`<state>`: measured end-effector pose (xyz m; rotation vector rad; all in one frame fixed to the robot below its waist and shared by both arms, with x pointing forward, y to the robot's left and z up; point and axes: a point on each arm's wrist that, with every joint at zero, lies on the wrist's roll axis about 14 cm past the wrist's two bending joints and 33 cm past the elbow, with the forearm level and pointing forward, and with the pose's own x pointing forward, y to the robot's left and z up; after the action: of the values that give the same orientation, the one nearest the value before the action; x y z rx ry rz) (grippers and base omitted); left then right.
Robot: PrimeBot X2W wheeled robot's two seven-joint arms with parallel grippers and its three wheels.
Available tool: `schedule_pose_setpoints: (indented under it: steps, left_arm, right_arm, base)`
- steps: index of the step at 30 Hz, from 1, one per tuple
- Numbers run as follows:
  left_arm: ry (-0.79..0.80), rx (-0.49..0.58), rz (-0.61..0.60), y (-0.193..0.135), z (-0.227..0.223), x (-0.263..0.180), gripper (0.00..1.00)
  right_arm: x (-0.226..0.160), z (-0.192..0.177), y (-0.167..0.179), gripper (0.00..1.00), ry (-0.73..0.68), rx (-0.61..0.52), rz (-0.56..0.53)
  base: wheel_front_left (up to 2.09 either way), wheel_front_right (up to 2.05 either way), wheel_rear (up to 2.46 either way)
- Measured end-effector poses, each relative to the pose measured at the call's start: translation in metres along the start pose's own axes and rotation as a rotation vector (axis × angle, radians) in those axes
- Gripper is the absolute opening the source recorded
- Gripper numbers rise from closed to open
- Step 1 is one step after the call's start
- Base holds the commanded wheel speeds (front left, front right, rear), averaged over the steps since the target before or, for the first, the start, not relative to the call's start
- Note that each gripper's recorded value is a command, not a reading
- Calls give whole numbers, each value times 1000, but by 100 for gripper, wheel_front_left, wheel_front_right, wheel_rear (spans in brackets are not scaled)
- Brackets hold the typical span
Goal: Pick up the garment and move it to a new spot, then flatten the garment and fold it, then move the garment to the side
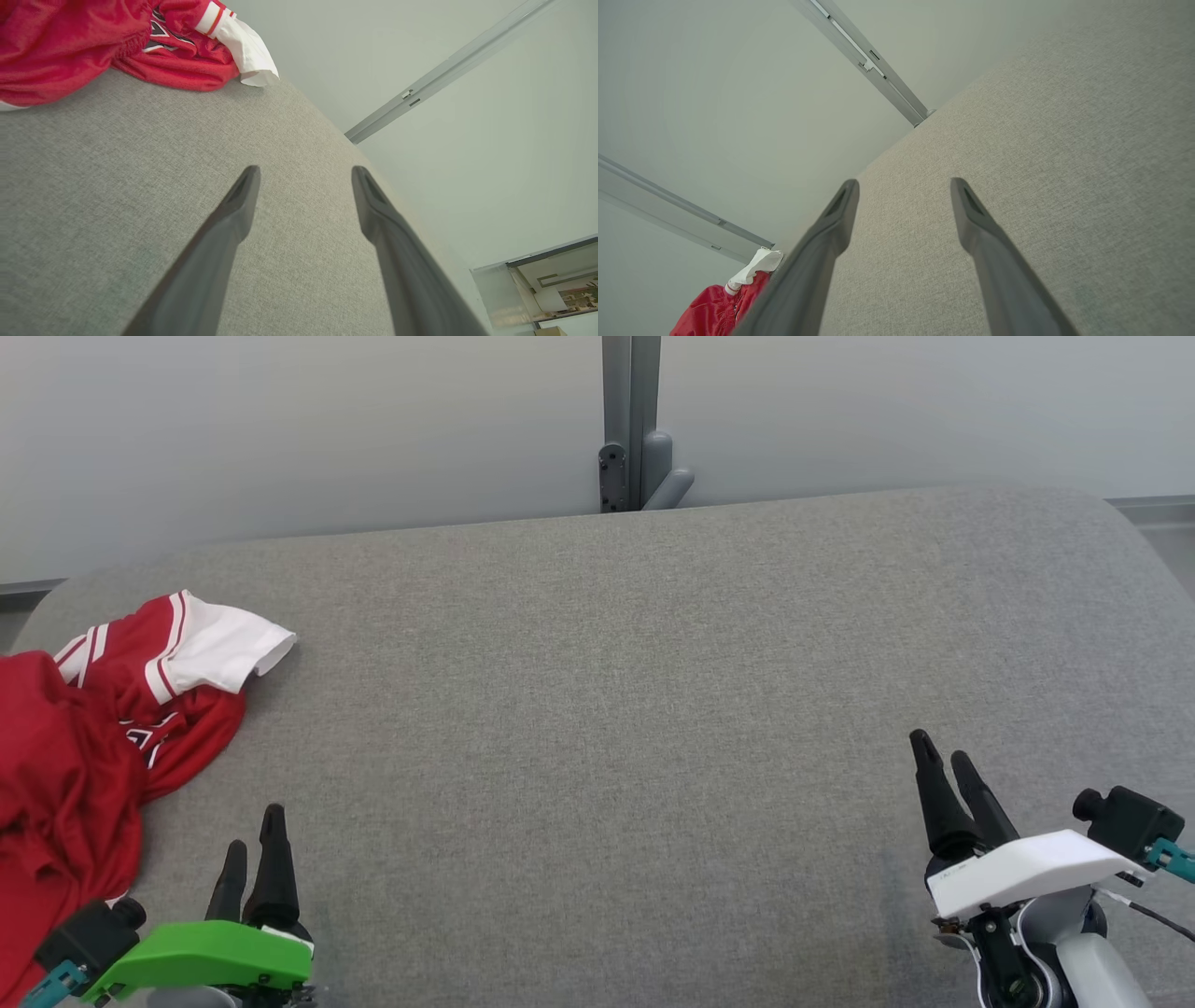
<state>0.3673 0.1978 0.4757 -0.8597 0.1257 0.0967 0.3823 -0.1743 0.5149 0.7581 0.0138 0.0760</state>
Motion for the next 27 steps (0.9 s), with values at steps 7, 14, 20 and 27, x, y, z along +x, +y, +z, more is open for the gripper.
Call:
schedule_pose_setpoints:
  steps: [7, 14, 20, 27]
  left_arm:
    - [-11, 133, 8, 6, 2, -2, 100]
    - [-23, 266, 3, 7, 2, -5, 100]
    - [-48, 353, -26, 2, 8, -6, 100]
    - [-65, 452, -45, 2, 12, -9, 100]
  right_arm:
    - [-1, -6, 0, 100, 12, -107, 3]
    - [-1, -5, 0, 100, 4, -213, 13]
    - [-2, -5, 1, 100, 1, -284, 20]
    - [-2, -6, 3, 100, 0, -367, 35]
  base:
    - [0, 0, 0]
    - [0, 0, 0]
    - [0, 0, 0]
    - [0, 0, 0]
